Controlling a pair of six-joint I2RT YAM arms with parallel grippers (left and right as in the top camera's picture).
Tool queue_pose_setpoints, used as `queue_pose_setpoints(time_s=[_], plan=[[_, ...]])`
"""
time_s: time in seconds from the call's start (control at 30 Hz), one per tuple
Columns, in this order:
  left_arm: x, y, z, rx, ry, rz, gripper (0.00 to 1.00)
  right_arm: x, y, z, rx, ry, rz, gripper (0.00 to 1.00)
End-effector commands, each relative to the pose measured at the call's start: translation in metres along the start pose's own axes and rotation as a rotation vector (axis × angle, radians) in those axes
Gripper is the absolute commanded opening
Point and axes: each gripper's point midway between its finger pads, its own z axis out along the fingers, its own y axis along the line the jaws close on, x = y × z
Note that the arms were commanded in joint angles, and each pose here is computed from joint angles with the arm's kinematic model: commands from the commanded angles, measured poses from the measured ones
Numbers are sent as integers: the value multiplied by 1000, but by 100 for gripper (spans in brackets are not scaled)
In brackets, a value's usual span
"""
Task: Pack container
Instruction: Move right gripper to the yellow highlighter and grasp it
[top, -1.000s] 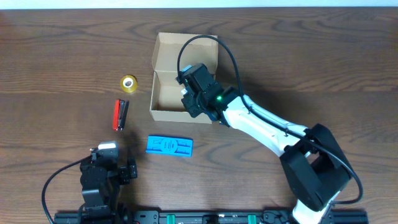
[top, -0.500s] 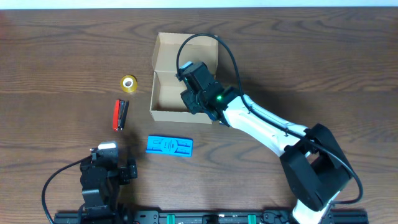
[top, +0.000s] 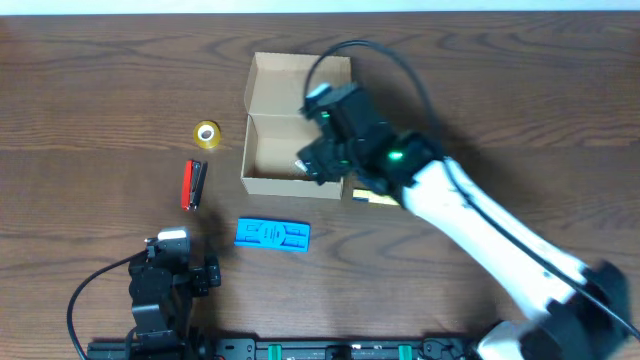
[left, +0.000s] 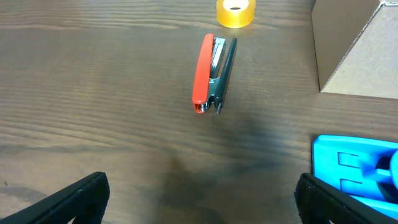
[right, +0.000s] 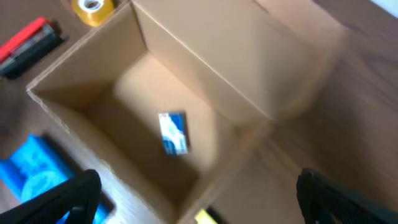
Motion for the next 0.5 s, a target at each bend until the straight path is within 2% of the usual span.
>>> queue_pose_setpoints(time_s=[0.0, 0.2, 0.47], plan=[[3, 3, 2, -16, 5, -17, 96, 18, -25, -15, 41, 68, 25, 99], [3, 3, 2, -16, 5, -17, 95, 83, -35, -21, 6, 312, -88, 99], [3, 3, 2, -16, 5, -17, 95, 149, -25, -6, -48, 484, -122, 99]])
